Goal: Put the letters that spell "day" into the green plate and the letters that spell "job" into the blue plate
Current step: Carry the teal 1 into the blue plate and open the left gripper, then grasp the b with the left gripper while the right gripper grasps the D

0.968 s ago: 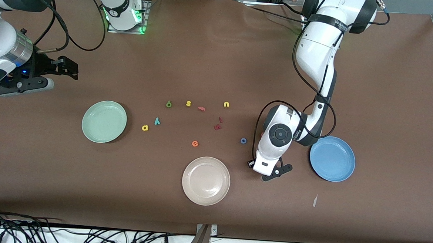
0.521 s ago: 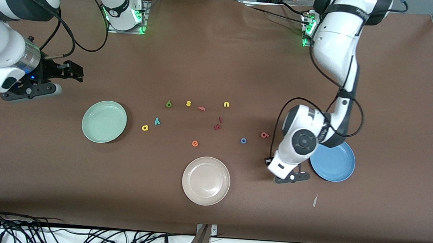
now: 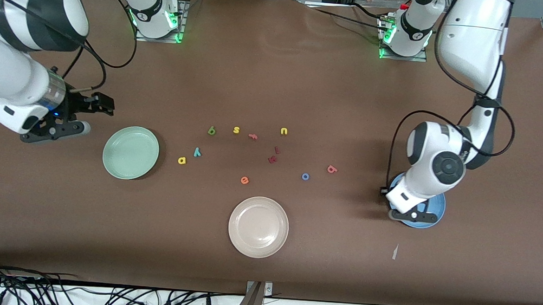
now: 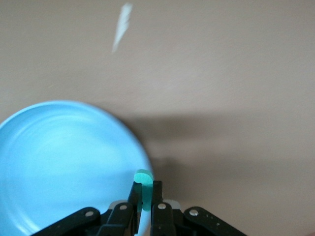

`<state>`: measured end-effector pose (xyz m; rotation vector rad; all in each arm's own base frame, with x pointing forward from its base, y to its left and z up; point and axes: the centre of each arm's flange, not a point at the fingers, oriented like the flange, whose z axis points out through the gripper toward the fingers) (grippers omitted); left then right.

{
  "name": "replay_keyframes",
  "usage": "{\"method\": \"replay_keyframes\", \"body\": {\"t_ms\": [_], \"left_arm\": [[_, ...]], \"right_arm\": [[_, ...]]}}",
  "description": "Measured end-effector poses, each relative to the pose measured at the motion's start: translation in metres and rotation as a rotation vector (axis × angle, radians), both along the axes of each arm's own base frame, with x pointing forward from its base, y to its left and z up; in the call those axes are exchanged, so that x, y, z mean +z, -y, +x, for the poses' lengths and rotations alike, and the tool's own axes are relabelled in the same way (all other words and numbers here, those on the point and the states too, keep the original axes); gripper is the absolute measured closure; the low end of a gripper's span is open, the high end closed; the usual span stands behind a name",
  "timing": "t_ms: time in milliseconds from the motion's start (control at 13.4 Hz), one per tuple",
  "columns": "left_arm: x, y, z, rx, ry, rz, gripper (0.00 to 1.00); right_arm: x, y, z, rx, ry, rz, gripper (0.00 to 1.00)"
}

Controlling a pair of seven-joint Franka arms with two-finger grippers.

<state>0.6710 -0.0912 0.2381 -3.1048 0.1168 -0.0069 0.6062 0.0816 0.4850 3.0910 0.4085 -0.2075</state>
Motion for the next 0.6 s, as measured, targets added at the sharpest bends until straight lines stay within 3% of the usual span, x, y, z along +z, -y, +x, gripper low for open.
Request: {"method": "replay_keyframes", "body": {"t_ms": [223,372,596], "left_arm": [[-0.013,-0.038,-0.015,-0.057,-0.026,-0.003,0.88],[-0.018,-0.04,-0.019,-0.07,-0.037,-0.006,0.74],[-0.02,-0.029,-0.021,-0.046,-0.041,-0.042,0.43]], "right_arm": [[-0.063,-0.012,0.005,-0.018,0.054,0.01,0.0],[-0.101,-0.026,0.008,-0.038,0.058,0.01,0.0],[-0.149,-0.042,0.024,-0.05,0.101,0.018,0.0]]}}
